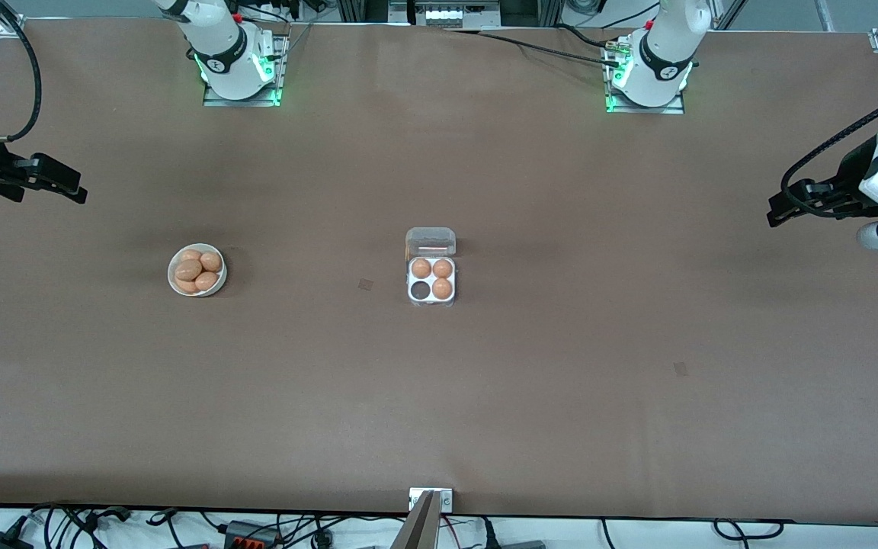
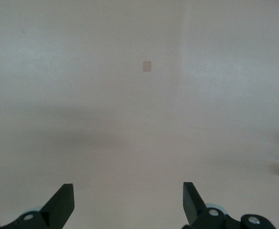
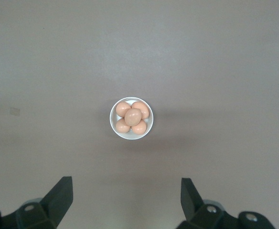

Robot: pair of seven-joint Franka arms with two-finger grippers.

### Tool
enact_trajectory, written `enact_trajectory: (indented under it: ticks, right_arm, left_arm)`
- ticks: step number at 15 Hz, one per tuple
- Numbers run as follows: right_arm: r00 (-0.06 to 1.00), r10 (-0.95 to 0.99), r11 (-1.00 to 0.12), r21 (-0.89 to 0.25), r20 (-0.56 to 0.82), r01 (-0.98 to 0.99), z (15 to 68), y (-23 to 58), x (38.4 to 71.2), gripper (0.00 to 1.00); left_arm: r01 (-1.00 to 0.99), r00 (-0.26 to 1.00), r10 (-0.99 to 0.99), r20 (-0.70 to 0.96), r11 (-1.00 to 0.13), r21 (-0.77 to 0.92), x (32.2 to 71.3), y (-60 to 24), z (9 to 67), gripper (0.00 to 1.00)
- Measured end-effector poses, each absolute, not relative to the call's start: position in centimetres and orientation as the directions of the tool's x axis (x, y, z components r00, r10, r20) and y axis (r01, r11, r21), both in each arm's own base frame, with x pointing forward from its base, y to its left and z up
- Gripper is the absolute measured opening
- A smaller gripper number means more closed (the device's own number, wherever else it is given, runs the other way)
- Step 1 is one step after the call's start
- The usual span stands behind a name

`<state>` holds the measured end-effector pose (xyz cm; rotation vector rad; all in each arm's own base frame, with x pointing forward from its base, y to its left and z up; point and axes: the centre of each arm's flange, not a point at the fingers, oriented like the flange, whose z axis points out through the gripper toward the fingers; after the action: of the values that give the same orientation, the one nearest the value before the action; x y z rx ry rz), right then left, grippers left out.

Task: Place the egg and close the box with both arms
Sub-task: 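Move the right gripper over the white bowl of eggs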

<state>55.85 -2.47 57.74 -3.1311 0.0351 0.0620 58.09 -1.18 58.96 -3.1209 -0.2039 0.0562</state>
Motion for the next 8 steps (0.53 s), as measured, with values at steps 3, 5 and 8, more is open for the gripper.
enact_trajectory:
  ticks: [3, 5, 8]
  right_arm:
    - [0.999, -0.022, -1.0, -0.009, -0.041, -0.022, 57.78, -2.46, 55.79, 1.0]
    - [0.999, -0.022, -1.0, -0.008, -0.041, -0.022, 57.81, -2.46, 55.78, 1.0]
    - [0.998, -0.021, -1.0, -0.005, -0.06, -0.022, 56.83, -2.47, 55.89, 1.0]
  left_arm:
    - [0.13, 0.991, 0.13, -0.035, -0.991, -0.016, 58.09, -1.18, 58.96, 1.0]
    - [0.13, 0.991, 0.13, -0.035, -0.991, -0.016, 58.09, -1.18, 58.96, 1.0]
    - [0.13, 0.991, 0.13, -0.035, -0.991, -0.016, 58.09, -1.18, 58.96, 1.0]
